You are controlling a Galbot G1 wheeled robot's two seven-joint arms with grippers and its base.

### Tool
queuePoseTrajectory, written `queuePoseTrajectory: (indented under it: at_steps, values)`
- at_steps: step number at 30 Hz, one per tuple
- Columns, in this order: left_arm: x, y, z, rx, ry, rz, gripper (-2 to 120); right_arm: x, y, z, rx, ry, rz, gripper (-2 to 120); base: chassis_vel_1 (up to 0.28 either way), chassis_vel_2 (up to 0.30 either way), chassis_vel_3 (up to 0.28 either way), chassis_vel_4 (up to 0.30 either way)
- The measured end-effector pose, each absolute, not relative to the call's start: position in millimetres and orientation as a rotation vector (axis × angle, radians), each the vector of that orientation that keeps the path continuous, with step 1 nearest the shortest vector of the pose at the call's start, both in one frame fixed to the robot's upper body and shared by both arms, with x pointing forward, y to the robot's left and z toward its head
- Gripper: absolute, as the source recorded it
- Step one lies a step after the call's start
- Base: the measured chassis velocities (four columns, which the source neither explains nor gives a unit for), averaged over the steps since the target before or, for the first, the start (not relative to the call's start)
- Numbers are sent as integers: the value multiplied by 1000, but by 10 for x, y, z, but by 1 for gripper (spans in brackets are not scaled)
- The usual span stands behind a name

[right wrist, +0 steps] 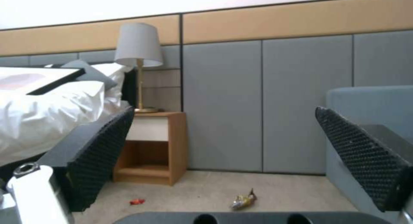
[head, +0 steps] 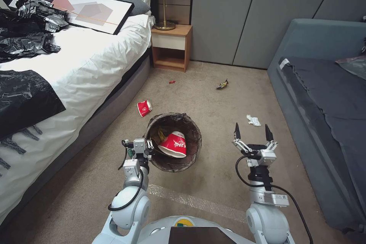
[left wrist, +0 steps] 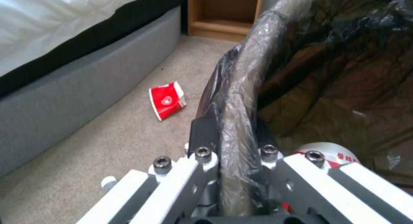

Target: Pick up the trash bin, then pick up the garbage from the floor and place it into the trash bin.

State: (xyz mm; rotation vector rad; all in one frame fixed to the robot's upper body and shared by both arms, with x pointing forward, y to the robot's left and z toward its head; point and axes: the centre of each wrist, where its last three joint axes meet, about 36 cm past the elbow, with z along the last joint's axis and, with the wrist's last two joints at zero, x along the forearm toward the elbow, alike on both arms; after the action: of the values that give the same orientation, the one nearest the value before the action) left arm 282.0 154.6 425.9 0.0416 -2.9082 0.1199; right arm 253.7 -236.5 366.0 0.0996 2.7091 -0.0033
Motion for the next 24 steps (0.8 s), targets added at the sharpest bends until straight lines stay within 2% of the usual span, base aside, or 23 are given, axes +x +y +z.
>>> queuePoseTrajectory:
  at_steps: [24]
  values:
    - [2827, 1531, 4232, 48, -2907, 113, 3, 2549, -2315, 3474, 165, 2725, 27, 100, 0, 0, 0, 0]
